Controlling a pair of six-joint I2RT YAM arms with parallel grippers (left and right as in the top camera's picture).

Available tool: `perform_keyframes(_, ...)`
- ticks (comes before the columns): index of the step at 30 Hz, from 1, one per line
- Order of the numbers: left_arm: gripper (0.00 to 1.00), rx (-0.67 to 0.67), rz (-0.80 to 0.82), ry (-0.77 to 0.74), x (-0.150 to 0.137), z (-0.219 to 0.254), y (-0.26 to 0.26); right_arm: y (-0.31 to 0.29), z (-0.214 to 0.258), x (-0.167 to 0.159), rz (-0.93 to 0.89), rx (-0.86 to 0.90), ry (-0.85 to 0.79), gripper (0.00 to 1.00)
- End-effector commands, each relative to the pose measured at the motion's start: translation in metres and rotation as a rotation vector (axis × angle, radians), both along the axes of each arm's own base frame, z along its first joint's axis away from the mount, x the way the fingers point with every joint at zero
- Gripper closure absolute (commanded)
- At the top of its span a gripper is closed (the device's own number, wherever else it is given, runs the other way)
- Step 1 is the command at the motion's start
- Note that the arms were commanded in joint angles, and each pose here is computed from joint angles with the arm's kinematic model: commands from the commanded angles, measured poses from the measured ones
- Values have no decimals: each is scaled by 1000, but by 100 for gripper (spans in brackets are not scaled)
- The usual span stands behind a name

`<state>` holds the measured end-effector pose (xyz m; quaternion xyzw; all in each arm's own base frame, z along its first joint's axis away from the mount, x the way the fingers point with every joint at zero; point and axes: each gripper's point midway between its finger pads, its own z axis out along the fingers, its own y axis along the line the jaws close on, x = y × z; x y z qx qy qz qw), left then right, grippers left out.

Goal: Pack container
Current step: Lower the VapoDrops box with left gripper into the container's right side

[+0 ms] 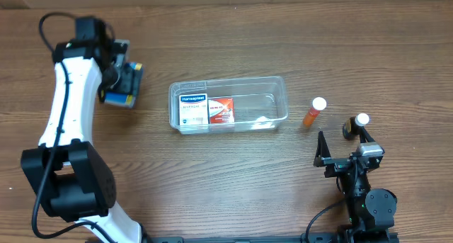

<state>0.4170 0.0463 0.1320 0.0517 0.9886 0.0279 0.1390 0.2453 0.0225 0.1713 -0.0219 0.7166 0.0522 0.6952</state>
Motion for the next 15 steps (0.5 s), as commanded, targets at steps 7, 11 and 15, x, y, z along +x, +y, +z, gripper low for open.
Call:
perform_keyframes(7,30,-13,-573,-303,22,109,-222,0,-1,0,1,-3,-5,0)
perform_keyframes(11,30,1,-859,-334,-13,105,-312,0,-1,0,1,-3,-5,0)
perform_keyframes(15,29,50,-1069,-238,-37,56,-360,0,-1,0,1,-3,-5,0)
